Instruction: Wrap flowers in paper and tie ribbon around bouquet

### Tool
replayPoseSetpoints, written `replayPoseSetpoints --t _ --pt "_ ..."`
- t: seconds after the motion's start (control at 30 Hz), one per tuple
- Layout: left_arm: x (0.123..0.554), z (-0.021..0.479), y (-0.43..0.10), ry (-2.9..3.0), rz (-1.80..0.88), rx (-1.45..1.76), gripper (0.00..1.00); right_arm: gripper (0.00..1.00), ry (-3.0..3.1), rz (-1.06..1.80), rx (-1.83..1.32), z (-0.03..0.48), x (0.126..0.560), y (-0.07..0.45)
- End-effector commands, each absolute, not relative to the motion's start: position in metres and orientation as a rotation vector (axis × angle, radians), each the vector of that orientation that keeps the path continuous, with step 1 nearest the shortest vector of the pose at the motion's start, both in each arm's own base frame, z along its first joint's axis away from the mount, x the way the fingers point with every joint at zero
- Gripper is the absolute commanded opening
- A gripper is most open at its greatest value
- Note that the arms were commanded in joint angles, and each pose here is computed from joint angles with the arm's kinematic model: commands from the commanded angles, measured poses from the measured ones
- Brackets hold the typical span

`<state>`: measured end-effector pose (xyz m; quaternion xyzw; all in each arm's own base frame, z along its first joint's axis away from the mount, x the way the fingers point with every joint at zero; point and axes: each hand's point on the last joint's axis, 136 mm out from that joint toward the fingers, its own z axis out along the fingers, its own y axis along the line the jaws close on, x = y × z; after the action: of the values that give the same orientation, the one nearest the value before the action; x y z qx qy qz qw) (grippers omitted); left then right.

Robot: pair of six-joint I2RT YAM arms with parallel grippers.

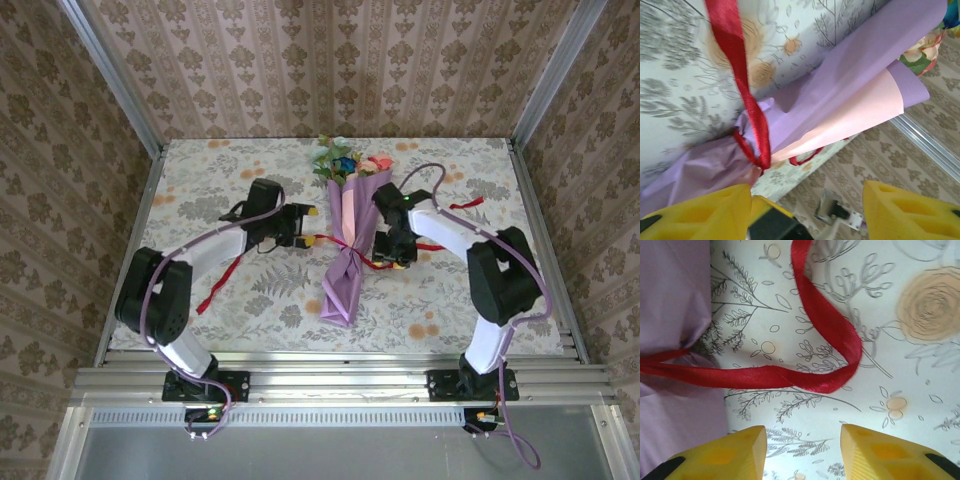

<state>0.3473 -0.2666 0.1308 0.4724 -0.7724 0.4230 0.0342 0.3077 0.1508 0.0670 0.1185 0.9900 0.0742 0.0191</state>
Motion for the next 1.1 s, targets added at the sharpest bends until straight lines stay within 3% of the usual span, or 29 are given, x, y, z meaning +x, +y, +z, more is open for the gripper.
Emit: replayPoseSetpoints --t 0.0,0.2,0.53,0.93,1.07 --pt "0.322 0.11 -0.218 -2.483 0.943 1.542 0.59 0.45 3.002 0.345 0.579 0.092 0.307 0.142" --pt "0.335 0.092 -0.201 -2.445 0.77 1.691 0.59 0.46 2.931 0.343 0.614 0.109 0.319 0.125" --pt "0.367 0.06 -0.209 -2.502 0.381 1.665 0.54 0.44 2.909 0.311 0.584 0.117 0.316 0.117" --pt "0.38 0.026 -0.248 -2.476 0.362 1.657 0.53 0.43 2.902 0.301 0.607 0.115 0.302 0.107" --pt "0.382 0.008 -0.251 -2.478 0.339 1.662 0.48 0.43 2.893 0.309 0.611 0.117 0.301 0.105"
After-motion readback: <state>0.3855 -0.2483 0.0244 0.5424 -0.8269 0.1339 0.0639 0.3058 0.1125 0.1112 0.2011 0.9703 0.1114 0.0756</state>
